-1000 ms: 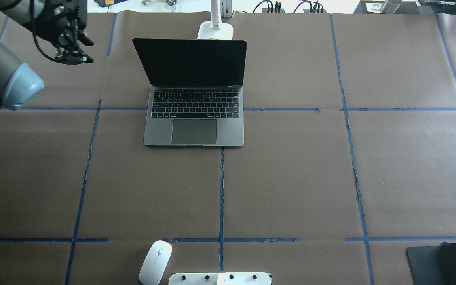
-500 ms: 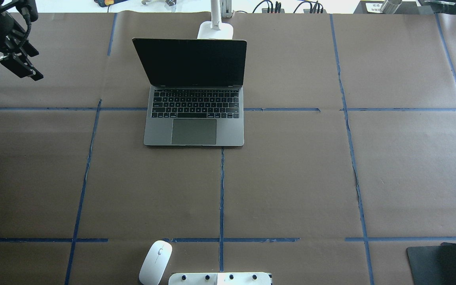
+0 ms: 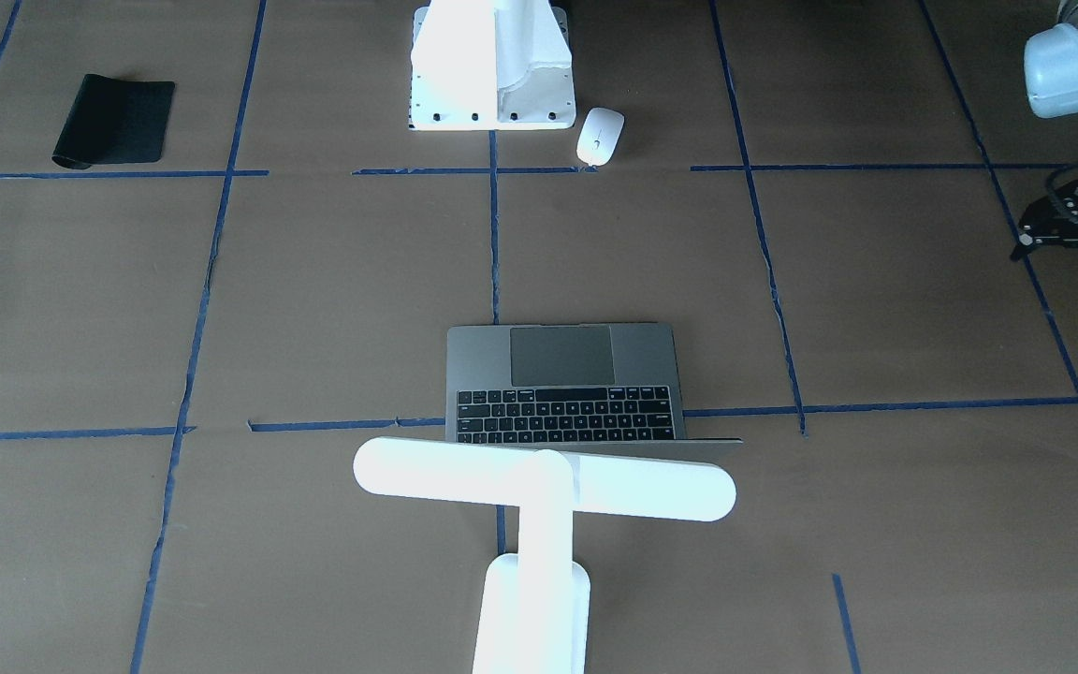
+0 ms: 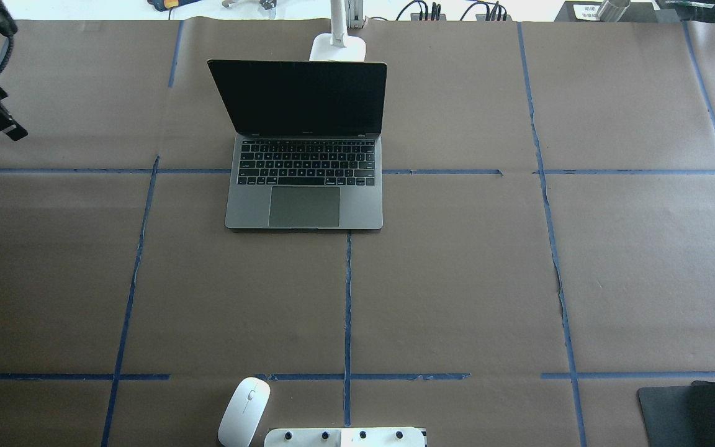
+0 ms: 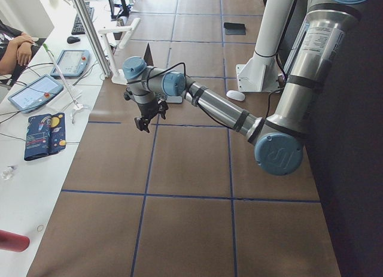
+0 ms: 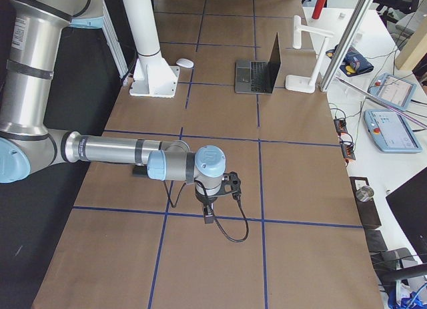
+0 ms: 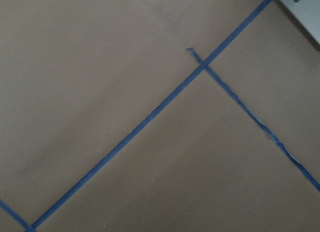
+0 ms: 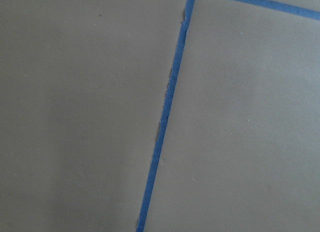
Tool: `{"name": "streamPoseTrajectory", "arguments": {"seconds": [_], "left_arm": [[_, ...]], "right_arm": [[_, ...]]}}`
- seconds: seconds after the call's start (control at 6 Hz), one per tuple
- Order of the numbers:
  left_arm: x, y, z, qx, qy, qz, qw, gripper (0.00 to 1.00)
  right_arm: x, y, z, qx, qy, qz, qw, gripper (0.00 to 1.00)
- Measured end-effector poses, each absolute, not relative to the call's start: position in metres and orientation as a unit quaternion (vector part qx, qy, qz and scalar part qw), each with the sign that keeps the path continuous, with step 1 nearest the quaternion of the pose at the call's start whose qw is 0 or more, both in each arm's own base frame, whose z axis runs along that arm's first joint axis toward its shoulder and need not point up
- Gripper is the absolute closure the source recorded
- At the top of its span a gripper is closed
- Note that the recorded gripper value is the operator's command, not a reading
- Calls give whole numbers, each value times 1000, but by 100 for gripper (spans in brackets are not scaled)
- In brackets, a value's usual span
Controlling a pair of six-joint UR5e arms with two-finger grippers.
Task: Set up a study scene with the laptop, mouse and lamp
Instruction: 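Release the laptop and withdraw the left gripper, then grasp the black mouse pad edge with the right gripper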
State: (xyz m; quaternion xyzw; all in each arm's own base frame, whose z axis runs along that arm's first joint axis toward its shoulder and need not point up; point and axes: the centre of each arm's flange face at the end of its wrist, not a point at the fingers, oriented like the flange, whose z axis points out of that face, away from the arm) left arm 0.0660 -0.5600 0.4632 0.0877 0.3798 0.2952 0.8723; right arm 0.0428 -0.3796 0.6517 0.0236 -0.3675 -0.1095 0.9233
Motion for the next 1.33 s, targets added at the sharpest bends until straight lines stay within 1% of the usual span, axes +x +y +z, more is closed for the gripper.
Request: {"name": "streamPoseTrajectory", "arguments": {"seconds": [0.17,0.5,0.83,1.33], "left_arm": [[48,-545,490,74,381,270,881,0],[39,-531,510,68,382,248,888,0],[38,-528,503,74,382,240,889,0],[35,-512,485,83,383,224,892,0]], "right_arm": [[39,-380,639,37,-384,-109,916,0],[14,-362,624,45,-415,-66,906,0],[-34,-311,619,49,-448,-14,893,0],[-69,-236,617,35,-483,17,875,0]]}}
